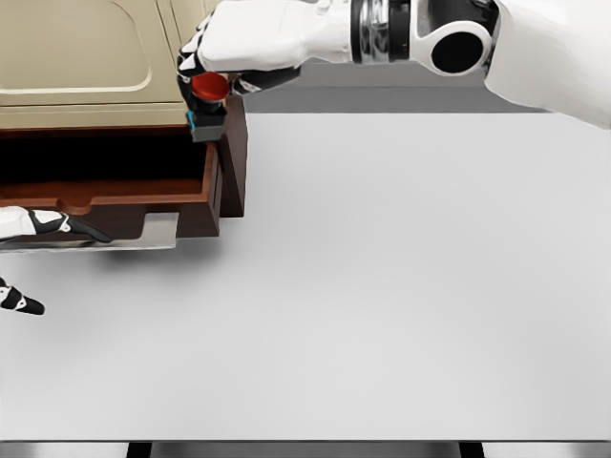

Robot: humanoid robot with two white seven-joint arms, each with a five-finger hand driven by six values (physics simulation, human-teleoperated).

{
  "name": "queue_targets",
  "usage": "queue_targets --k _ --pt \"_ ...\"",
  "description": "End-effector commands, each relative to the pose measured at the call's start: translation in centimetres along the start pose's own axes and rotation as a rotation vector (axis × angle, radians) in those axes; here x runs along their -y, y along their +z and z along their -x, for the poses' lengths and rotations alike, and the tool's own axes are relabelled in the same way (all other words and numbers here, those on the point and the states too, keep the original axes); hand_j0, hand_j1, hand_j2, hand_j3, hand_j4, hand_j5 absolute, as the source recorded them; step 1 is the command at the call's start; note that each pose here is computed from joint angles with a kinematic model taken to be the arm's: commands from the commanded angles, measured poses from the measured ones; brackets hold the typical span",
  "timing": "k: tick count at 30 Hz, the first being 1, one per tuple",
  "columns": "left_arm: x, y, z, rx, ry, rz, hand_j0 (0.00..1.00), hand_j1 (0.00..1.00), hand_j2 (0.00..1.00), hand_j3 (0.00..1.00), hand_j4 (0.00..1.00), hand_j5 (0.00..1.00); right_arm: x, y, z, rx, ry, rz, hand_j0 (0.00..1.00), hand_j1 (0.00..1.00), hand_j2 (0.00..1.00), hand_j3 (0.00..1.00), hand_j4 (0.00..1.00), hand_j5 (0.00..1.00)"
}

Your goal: Open the cabinet drawer with left arm, and place a switch into the drawer with right arm

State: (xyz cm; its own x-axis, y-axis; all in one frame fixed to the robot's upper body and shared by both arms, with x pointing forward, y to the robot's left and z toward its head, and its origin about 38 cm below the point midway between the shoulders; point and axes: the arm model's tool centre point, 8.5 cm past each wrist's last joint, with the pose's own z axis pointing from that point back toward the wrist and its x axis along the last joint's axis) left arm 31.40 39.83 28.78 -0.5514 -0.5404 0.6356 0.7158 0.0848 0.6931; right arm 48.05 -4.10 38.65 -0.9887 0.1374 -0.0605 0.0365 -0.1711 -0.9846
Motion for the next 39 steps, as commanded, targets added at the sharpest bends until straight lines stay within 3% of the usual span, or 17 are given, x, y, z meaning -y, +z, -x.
queue_targets --k 1,11,32,34,35,36,37,39 --pt "-0.1 0.1 -0.1 -0.003 0.004 -0.004 0.87 0.87 0.87 0.87 0.87 0.87 0.1 -1.0 0.3 -0.004 -0.004 -0.001 0.49 0.49 0.49 0.49 0.49 0.49" --pt "-0.4 0.2 -0.2 -0.003 -0.004 -0.01 0.88 0.88 0.88 0.88 0.88 0.88 0.6 -3.7 0.5 -0.003 -0.003 0.009 0.49 0.49 0.49 0.49 0.49 0.49" --pt "-0.1 0.2 0.0 -0.005 0.005 -0.003 0.89 0.89 0.89 0.89 0.89 0.89 0.8 -5.0 2.1 -0.055 -0.004 -0.001 0.52 0.52 0.52 0.52 0.52 0.52" --pt "-0.1 0.1 0.0 -0.004 0.004 -0.002 0.89 0.89 0.89 0.89 0.89 0.89 0.9 -5.0 2.1 -0.055 0.0 -0.001 0.61 0.61 0.61 0.61 0.61 0.61" --pt "-0.1 0.1 0.0 -0.003 0.005 -0.003 0.89 0.89 0.89 0.89 0.89 0.89 1.0 -5.1 2.0 -0.053 -0.005 0.009 0.74 0.74 0.74 0.74 0.74 0.74" --pt "-0.1 0.1 0.0 -0.003 0.005 -0.003 0.89 0.89 0.89 0.89 0.89 0.89 1.3 -5.1 1.9 -0.048 -0.009 0.032 0.94 0.94 0.94 0.94 0.94 0.94" --pt "0.0 0.0 0.0 0.0 0.005 -0.003 0.89 0.89 0.89 0.89 0.89 0.89 1.3 -5.3 1.6 -0.037 -0.009 0.037 1.0 1.0 1.0 1.0 1.0 1.0" --pt "0.0 0.0 0.0 0.001 0.006 -0.004 0.89 0.89 0.89 0.89 0.89 0.89 1.1 -5.5 1.4 -0.03 -0.012 0.035 1.0 1.0 1.0 1.0 1.0 1.0"
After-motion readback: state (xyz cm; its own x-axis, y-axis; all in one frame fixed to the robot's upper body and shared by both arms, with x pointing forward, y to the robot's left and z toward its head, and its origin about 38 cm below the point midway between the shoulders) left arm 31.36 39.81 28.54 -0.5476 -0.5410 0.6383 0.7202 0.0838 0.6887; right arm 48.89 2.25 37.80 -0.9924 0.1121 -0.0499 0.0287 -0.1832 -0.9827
